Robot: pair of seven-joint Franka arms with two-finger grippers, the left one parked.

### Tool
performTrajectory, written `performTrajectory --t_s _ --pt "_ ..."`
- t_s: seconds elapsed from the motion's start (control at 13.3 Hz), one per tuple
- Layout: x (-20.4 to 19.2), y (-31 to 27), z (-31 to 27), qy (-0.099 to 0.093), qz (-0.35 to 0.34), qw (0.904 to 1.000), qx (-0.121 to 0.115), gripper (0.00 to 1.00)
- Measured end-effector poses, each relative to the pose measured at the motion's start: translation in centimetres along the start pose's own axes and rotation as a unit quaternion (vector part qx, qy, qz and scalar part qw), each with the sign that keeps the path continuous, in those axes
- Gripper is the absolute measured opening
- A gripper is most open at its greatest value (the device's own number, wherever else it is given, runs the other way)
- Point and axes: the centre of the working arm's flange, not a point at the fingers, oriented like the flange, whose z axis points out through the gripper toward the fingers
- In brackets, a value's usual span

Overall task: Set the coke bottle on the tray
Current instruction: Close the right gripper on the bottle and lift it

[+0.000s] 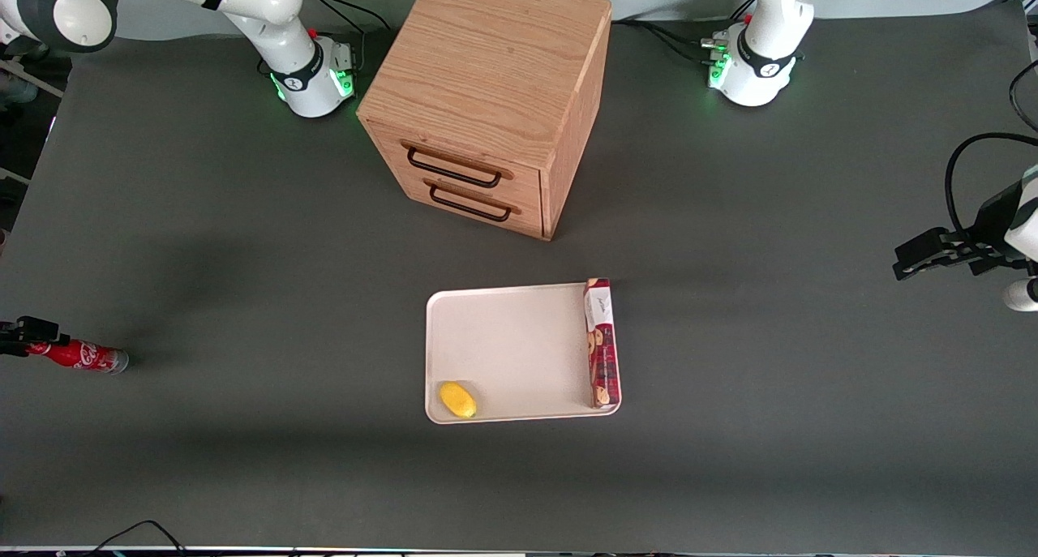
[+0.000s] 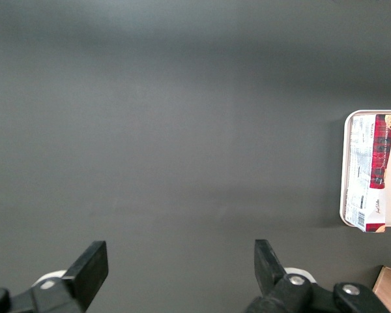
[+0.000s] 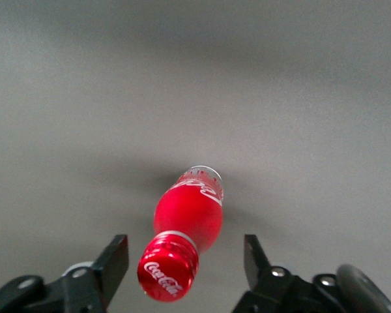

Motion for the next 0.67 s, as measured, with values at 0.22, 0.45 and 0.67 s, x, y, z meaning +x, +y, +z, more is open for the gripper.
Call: performTrajectory --t_s 0.22,0.45,0.67 --pt "-0.03 0.06 -0.03 0.000 0.000 1.0000 0.000 0.58" --pt "0.01 0.18 -0.21 0.002 0.000 1.0000 -0.003 0.33" --pt "0.04 0.18 -0.19 0.001 0.000 1.0000 -0.003 0.33"
